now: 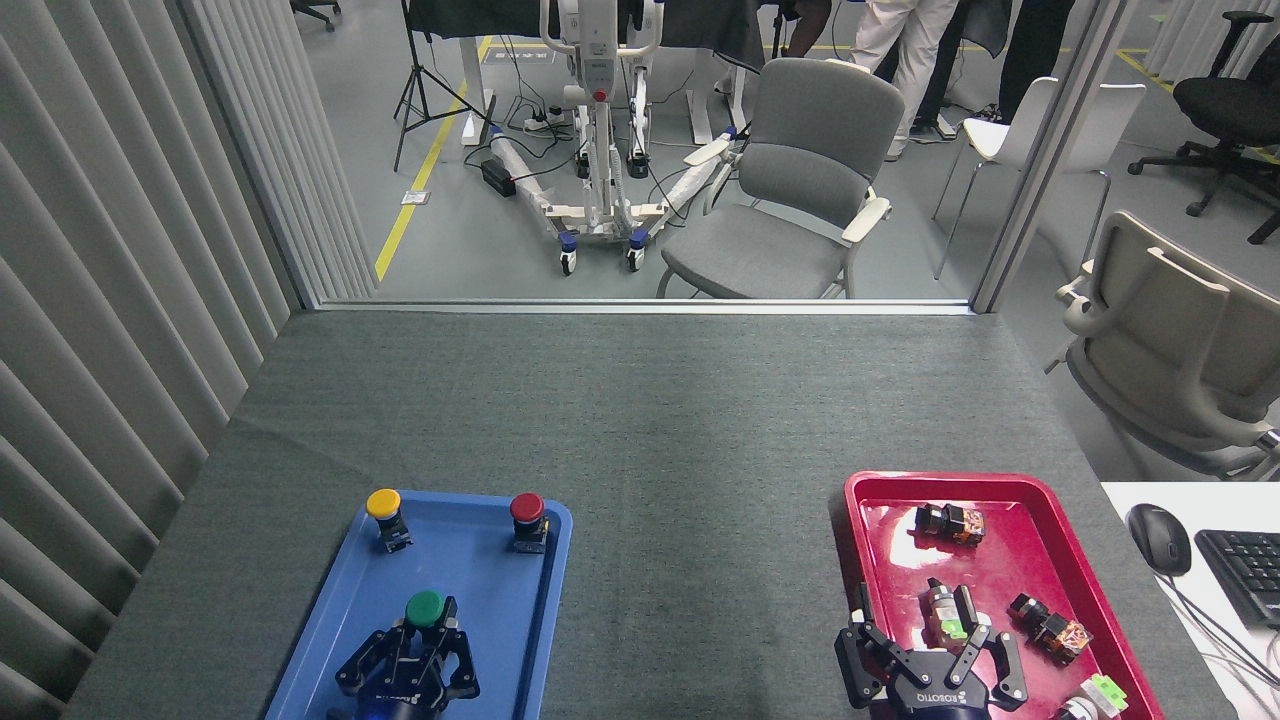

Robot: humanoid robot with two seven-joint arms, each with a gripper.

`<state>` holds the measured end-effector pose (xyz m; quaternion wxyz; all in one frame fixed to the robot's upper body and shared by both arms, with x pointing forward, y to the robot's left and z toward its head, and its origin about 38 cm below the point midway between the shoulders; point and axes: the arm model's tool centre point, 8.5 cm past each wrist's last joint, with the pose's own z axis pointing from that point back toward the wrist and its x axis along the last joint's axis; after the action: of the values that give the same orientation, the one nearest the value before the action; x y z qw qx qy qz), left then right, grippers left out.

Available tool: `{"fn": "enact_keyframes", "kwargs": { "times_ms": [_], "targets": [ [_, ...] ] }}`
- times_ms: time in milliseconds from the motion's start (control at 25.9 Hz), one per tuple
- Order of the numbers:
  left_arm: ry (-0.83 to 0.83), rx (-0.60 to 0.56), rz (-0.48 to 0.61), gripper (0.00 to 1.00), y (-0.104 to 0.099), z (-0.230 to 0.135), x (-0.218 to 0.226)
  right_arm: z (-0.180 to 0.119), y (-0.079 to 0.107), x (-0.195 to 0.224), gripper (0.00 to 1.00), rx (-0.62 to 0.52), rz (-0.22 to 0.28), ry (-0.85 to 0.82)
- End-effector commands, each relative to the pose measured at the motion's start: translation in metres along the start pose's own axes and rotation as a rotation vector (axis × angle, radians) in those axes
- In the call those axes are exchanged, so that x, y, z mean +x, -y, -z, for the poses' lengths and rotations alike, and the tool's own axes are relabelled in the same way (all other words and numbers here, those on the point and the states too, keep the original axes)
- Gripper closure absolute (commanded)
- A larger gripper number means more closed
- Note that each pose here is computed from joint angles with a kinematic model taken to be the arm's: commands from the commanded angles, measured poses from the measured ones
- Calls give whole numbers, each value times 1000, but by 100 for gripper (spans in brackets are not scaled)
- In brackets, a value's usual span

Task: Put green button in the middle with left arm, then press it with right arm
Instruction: 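Lift the green button with the left gripper and carry it off the tray, then lower the green button onto the table center and release it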

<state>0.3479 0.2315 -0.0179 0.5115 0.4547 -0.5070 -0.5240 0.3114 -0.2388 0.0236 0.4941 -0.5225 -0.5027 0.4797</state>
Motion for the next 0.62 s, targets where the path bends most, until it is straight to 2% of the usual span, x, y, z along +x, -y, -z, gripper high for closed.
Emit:
{"fn": "enact_keyframes", "kwargs": {
  "times_ms": [0, 116, 232, 386, 580],
  "targets": [
    [142, 68, -29, 100, -22, 8, 32, 0, 0, 1, 1, 0, 0, 0],
    [286, 125, -16, 100, -46, 36, 84, 0, 0, 1, 1, 0, 0, 0],
    [350, 60, -1, 100, -28, 55, 123, 0, 0, 1, 1, 0, 0, 0],
    [415, 24, 26, 100, -15, 74, 170, 0, 0, 1, 1, 0, 0, 2],
    [543, 11, 97, 100, -11, 70, 206, 0, -1, 0, 1, 3, -1, -3]
  ]
}}
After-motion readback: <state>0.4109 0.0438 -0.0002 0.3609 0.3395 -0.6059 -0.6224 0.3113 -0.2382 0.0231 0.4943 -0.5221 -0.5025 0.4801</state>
